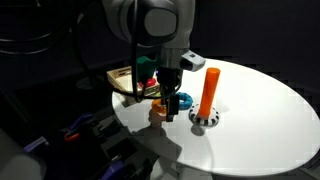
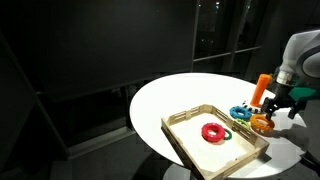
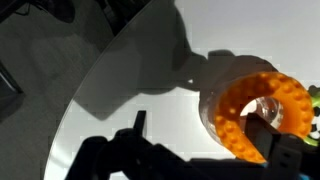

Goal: Put the orange ring in the box.

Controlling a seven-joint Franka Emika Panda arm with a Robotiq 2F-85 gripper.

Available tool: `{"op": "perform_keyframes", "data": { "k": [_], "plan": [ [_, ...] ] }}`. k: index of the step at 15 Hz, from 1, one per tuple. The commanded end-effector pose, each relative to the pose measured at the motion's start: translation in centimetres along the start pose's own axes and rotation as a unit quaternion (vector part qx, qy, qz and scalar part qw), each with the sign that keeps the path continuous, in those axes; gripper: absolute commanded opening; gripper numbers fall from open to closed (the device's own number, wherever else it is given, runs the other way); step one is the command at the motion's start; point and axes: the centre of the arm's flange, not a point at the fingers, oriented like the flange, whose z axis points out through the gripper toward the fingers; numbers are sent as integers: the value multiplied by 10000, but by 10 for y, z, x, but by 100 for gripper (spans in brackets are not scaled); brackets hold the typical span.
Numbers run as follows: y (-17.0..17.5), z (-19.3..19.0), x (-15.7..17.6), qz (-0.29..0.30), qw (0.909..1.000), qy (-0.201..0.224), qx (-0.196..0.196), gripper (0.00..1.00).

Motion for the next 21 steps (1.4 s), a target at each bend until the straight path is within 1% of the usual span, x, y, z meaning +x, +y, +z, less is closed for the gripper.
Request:
{"op": "perform_keyframes", "data": {
  "k": [1, 7, 8, 9, 10, 13, 15, 18, 20, 21],
  "plan": [
    [-3, 8, 2, 70, 9999, 91, -108, 100],
    [-10, 14, 0, 123, 9997, 82, -215, 99],
    [-10, 15, 0, 161, 9996, 81, -231, 74],
    [-12, 15, 0, 194, 9995, 70, -251, 74],
    [-13, 14, 0, 228, 9994, 53, -254, 68],
    [-18, 10, 1, 355, 9990, 40, -264, 42],
    [-22, 5, 1, 441, 9987, 42, -249, 27],
    [-28, -15, 1, 529, 9984, 77, -158, 4],
    [-33, -32, 2, 536, 9985, 84, -78, 7],
    [-37, -40, 2, 521, 9986, 96, -33, 4]
  ]
}}
